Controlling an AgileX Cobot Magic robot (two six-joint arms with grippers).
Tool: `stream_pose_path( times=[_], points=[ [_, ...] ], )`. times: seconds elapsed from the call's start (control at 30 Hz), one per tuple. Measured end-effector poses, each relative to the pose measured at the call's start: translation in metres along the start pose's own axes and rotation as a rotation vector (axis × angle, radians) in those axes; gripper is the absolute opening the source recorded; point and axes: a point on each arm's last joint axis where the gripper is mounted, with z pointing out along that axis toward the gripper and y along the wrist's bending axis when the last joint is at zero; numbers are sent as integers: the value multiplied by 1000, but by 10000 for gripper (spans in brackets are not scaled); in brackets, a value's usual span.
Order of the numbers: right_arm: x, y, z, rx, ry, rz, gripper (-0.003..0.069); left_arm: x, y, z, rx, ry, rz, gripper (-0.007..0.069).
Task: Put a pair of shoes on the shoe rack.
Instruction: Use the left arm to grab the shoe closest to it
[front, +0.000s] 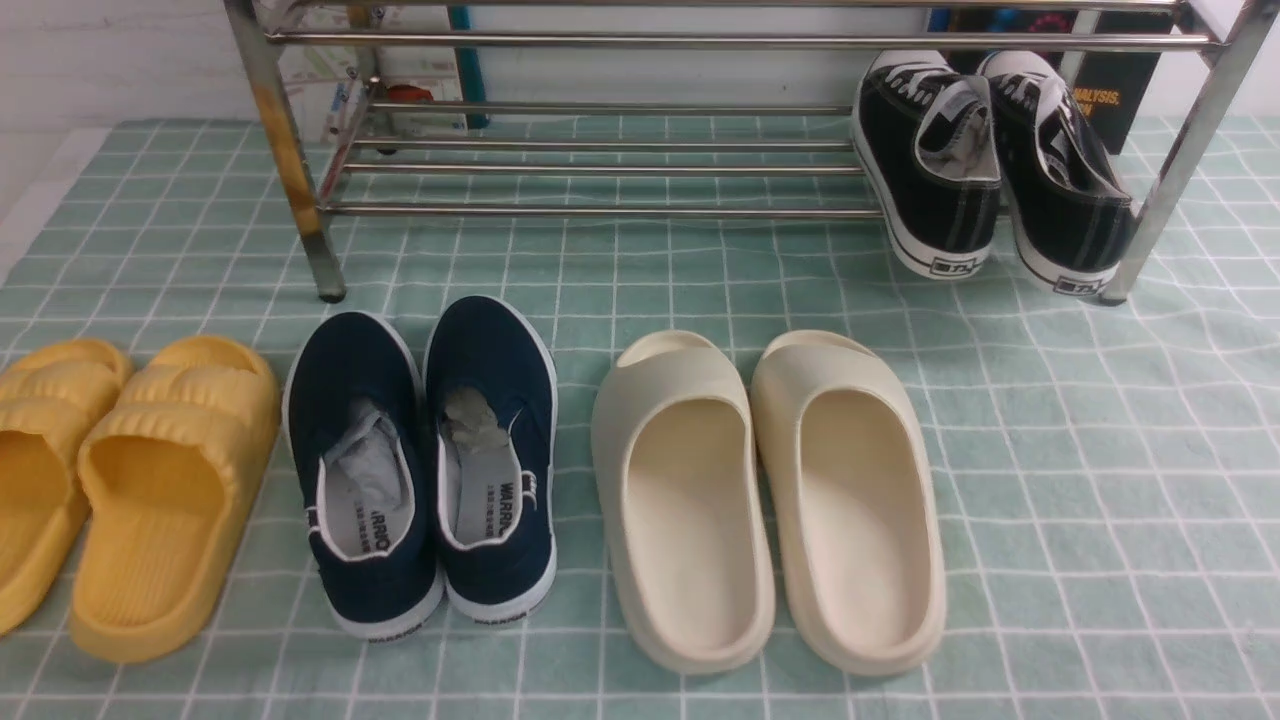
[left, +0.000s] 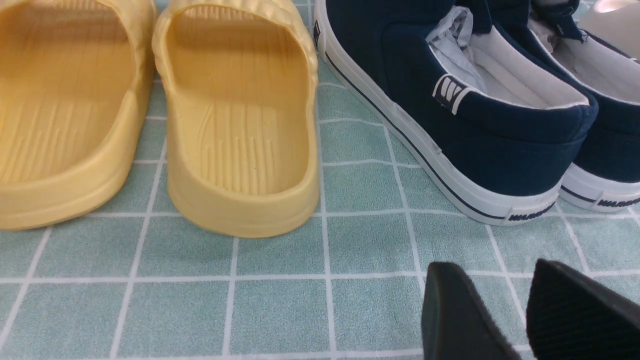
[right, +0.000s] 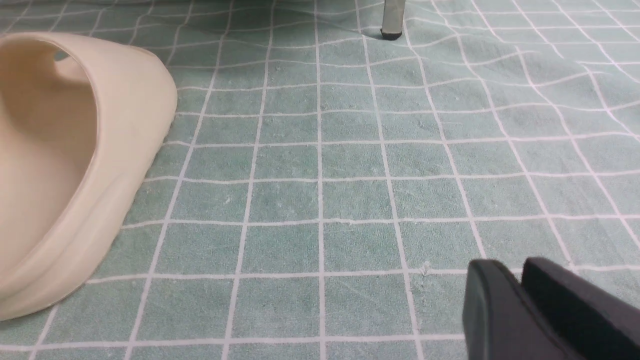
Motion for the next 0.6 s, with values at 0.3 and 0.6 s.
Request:
stream_pose_path(
  times=[0.3,0.6],
  points=[
    [0,0,0,0,0,0,142,0,0,0,0,0,0,239],
    [0,0,0,0,0,0,150,-1,0,0,0,-9,0,239]
  ],
)
